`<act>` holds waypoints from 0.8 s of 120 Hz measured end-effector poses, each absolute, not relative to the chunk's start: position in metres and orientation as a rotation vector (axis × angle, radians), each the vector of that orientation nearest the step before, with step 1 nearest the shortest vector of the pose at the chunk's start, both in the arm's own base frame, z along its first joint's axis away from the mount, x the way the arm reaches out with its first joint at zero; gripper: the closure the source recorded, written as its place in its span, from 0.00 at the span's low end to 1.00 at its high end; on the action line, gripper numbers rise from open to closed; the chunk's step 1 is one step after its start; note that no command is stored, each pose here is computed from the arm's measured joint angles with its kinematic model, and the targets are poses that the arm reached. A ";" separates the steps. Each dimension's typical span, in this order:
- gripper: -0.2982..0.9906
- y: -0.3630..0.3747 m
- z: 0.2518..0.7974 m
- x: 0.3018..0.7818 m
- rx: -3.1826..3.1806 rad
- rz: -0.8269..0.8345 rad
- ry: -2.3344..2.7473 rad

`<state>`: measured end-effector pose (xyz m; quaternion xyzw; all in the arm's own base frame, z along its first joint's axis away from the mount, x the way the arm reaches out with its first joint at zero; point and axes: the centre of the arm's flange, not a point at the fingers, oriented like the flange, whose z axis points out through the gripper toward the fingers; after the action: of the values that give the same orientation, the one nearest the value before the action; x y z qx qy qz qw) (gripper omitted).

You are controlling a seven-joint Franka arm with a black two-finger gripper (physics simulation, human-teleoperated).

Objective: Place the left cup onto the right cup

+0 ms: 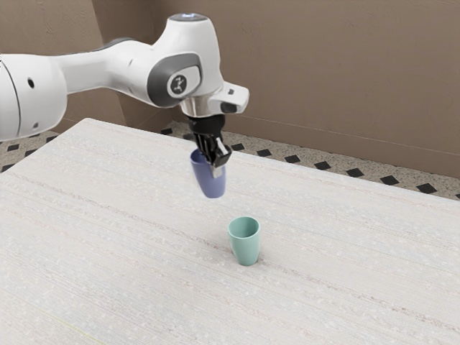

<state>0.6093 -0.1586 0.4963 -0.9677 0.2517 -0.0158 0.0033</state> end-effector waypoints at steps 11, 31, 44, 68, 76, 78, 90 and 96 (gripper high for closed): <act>0.84 -0.172 0.496 0.606 -3.030 -0.055 0.817; 0.84 -0.190 0.491 0.604 -3.027 -0.059 0.841; 0.84 -0.196 0.483 0.606 -3.027 -0.057 0.845; 0.84 -0.200 0.470 0.611 -3.028 -0.066 0.836; 0.84 -0.203 0.467 0.612 -3.027 -0.069 0.837; 0.84 -0.203 0.467 0.612 -3.027 -0.071 0.837; 0.84 -0.209 0.463 0.610 -3.026 -0.069 0.847; 0.84 -0.210 0.462 0.608 -3.026 -0.066 0.850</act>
<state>0.6082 -0.2103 0.4617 -0.9625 0.2703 -0.0209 -0.0010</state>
